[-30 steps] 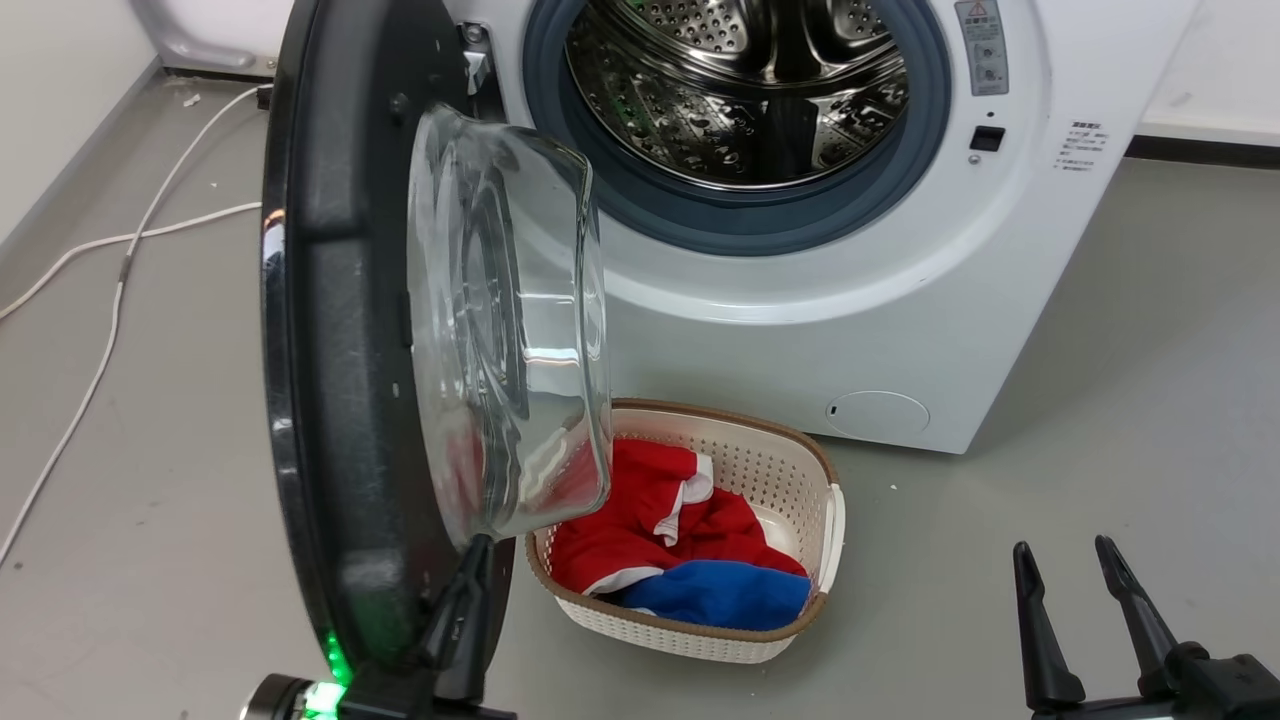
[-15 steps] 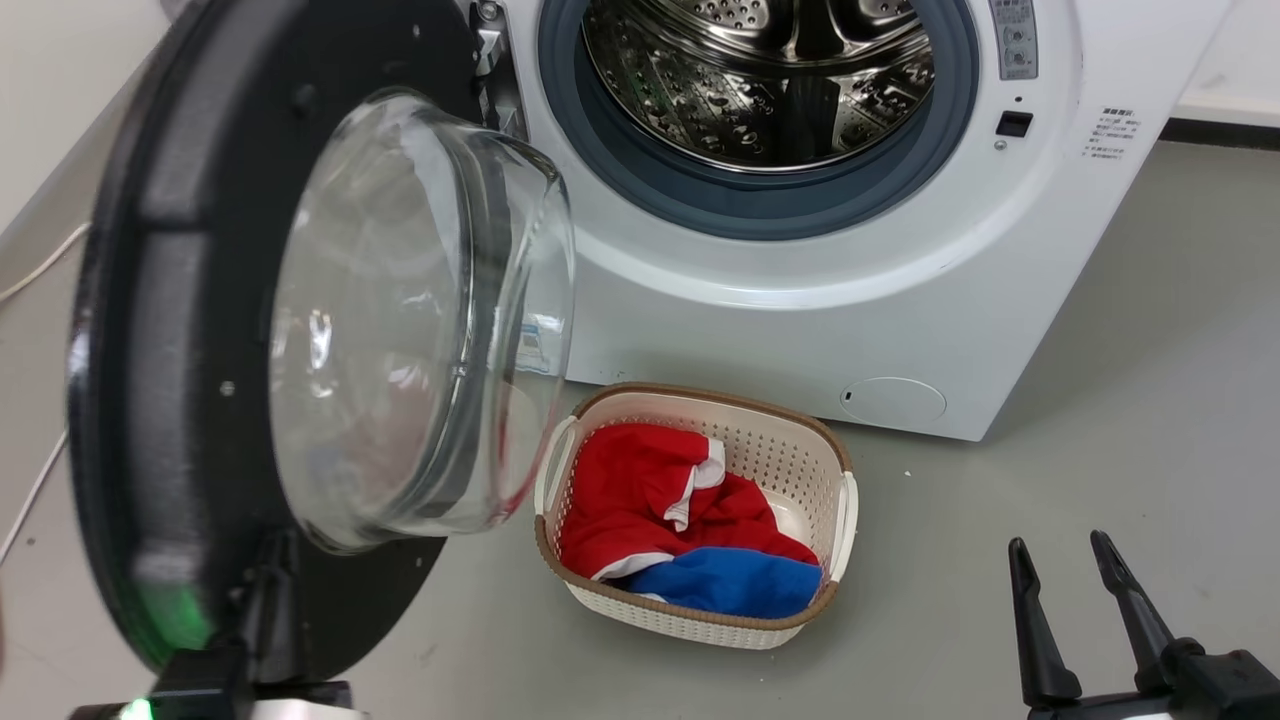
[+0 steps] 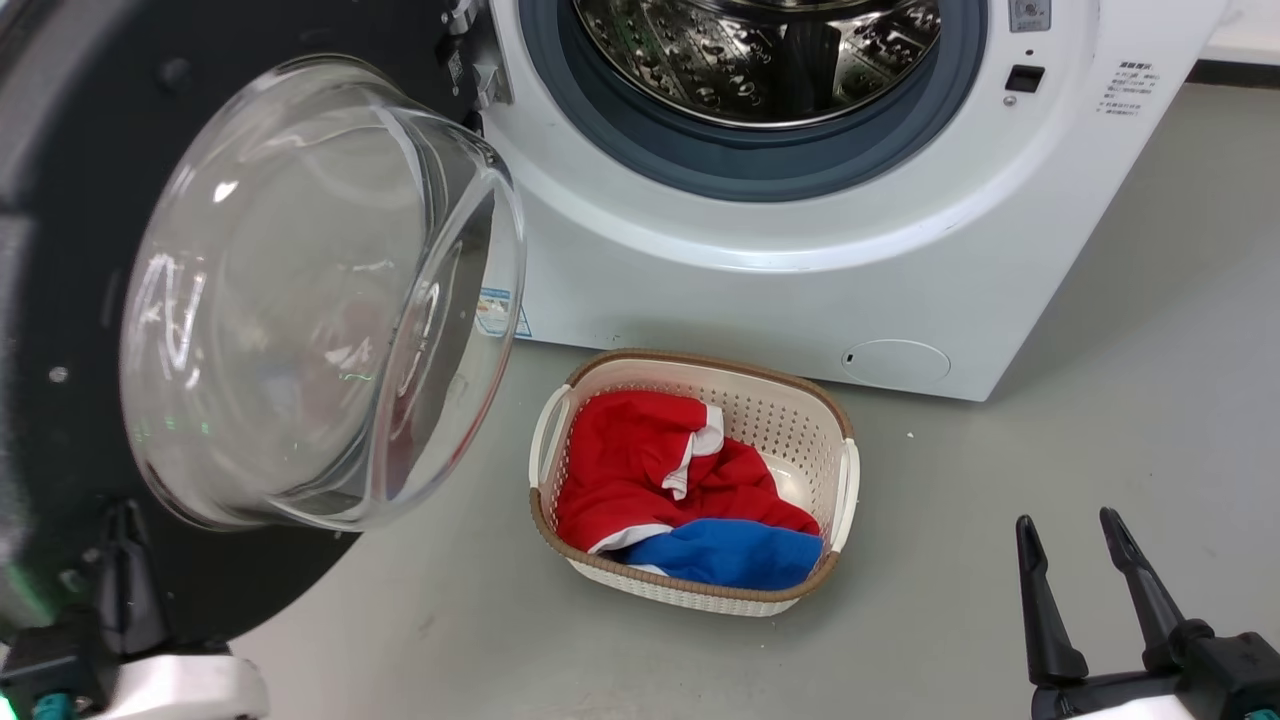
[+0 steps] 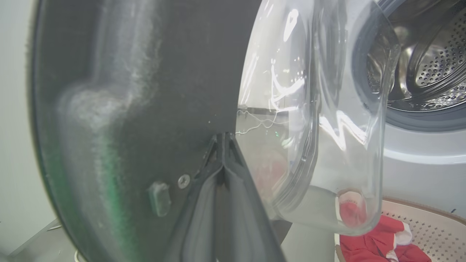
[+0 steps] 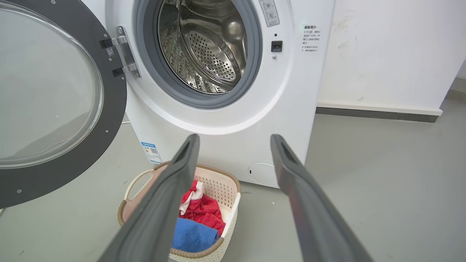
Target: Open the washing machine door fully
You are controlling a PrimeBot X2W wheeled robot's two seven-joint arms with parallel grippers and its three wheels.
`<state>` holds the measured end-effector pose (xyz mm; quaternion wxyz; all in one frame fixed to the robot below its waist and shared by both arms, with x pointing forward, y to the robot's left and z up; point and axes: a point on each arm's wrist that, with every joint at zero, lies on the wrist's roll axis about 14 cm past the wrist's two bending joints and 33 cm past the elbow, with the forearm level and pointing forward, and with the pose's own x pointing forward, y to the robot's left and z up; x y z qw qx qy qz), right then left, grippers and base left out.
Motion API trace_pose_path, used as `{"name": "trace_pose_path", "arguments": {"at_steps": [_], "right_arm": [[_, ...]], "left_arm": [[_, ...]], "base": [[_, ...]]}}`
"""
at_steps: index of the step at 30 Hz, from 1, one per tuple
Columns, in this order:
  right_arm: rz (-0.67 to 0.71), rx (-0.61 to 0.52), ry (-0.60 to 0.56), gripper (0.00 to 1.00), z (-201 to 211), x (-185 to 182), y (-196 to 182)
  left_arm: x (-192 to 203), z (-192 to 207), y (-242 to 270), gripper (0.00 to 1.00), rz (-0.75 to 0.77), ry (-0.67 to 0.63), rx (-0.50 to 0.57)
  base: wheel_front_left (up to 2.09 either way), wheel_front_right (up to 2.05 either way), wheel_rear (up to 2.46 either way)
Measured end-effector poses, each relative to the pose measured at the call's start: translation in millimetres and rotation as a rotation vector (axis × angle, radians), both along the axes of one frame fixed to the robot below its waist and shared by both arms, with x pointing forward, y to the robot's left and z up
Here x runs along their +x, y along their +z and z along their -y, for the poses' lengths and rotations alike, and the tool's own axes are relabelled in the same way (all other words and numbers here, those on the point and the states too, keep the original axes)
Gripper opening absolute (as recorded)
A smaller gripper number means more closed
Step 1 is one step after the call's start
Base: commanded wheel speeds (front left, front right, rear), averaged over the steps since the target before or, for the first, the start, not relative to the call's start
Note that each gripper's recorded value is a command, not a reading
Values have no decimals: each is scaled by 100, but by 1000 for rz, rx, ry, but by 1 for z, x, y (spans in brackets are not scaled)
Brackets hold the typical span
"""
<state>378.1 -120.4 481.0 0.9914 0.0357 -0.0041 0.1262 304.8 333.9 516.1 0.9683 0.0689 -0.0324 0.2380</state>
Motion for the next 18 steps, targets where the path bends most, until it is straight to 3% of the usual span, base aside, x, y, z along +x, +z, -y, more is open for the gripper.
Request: {"name": "trace_pose_path", "arguments": {"at_steps": [18], "right_arm": [[-25,-14,-15,100,4,13,-12]], "left_arm": [[9,-70,6,0,6,173,20]], "base": [[0,0,0]]}}
